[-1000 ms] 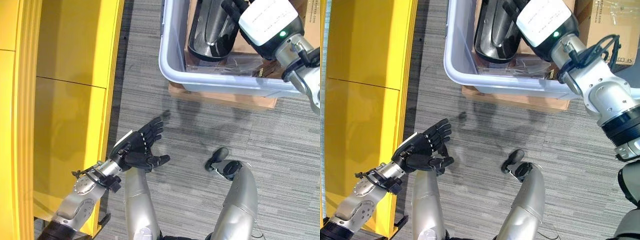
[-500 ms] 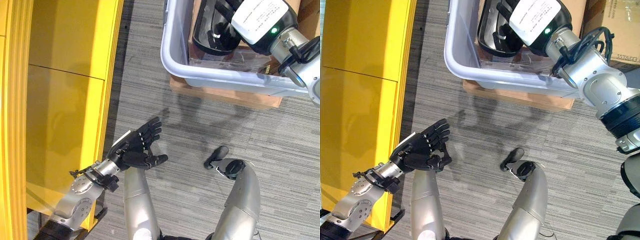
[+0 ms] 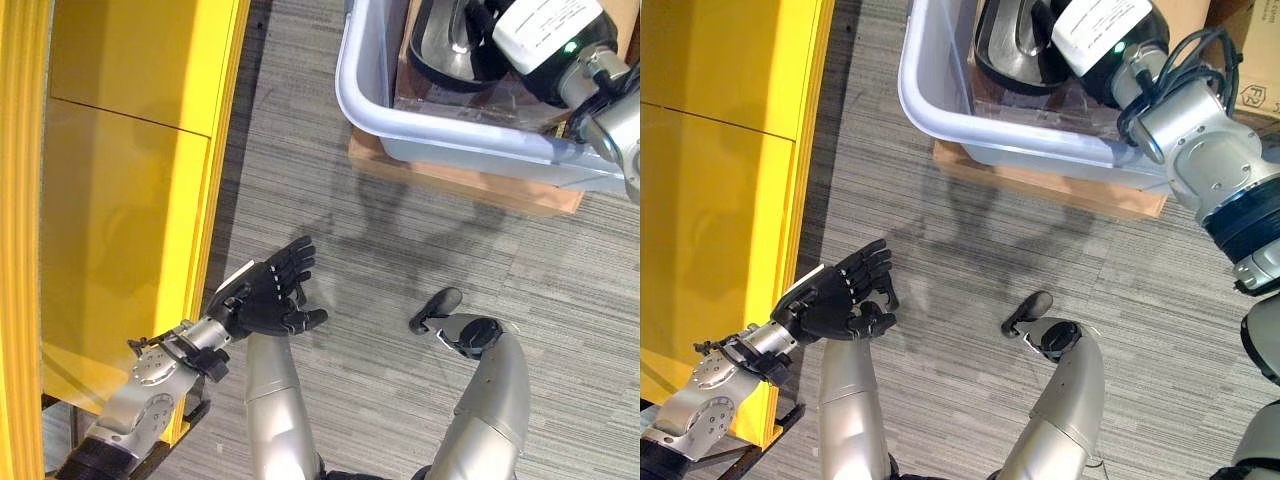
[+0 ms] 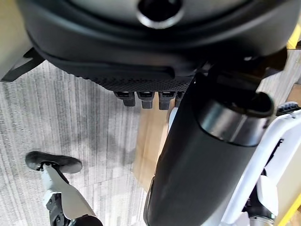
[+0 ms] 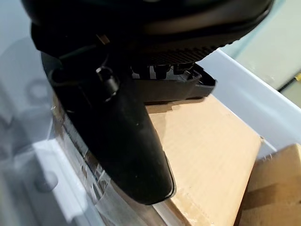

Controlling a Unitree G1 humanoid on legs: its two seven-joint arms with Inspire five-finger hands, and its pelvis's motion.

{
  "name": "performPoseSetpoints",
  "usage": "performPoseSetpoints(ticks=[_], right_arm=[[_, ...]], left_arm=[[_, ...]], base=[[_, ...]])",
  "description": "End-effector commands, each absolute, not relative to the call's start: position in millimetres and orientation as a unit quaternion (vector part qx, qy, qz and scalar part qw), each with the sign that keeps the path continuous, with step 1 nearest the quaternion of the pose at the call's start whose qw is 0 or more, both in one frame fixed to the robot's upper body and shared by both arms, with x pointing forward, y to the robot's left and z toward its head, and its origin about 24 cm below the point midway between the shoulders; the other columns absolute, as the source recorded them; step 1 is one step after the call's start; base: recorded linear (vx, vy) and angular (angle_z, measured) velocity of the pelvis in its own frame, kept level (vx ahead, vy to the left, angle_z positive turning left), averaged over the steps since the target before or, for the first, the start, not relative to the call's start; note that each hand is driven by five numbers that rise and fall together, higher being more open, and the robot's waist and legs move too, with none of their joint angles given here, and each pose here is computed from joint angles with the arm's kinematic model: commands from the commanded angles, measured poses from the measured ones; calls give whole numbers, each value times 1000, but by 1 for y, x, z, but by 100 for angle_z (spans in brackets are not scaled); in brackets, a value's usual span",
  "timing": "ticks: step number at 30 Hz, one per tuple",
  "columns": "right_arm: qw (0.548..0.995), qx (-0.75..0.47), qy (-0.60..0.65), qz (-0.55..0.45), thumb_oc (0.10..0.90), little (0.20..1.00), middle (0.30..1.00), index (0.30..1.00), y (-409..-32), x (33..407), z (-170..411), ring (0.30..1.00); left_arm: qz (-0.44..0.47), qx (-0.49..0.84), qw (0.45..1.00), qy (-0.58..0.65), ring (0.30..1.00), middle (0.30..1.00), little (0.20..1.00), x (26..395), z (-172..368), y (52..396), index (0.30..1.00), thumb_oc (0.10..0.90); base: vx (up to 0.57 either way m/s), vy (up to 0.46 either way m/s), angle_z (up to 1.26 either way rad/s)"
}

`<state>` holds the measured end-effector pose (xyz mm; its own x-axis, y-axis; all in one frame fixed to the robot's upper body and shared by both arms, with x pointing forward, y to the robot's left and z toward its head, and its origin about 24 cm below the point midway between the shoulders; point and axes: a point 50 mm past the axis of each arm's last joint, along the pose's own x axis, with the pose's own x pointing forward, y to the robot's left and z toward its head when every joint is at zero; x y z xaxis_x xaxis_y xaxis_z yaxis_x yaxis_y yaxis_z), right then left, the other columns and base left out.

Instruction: Move parts from the plastic box to the shelf.

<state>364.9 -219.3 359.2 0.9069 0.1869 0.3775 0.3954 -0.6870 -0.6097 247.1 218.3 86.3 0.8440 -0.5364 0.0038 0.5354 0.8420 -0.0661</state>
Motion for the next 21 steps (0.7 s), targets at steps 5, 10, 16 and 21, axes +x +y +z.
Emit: performPoseSetpoints(ticks=[5,10,16,21], right_arm=[[342,-897,-172,-222,900,1000,1000,1000,-228,356,403,1000],[350,-900,-167,-200,900,1000,1000,1000,-226,360,396,1000],[352,-891,-204,-200,400,300,300,300,-221,358,396,300],[358,-881,-232,-205,400,300,300,300,-218,358,397,300]], left_arm=[[-317,-39,945,-70,1000,1000,1000,254,115,206,1000,900],[-315,-40,945,-73,1000,1000,1000,255,115,205,1000,900],[-313,-39,945,-82,1000,1000,1000,257,119,206,1000,900],[-312,-37,945,-88,1000,1000,1000,258,121,205,1000,900]], base=[[-1,-38,10],[2,-5,3],[5,0,1],[1,-1,0]])
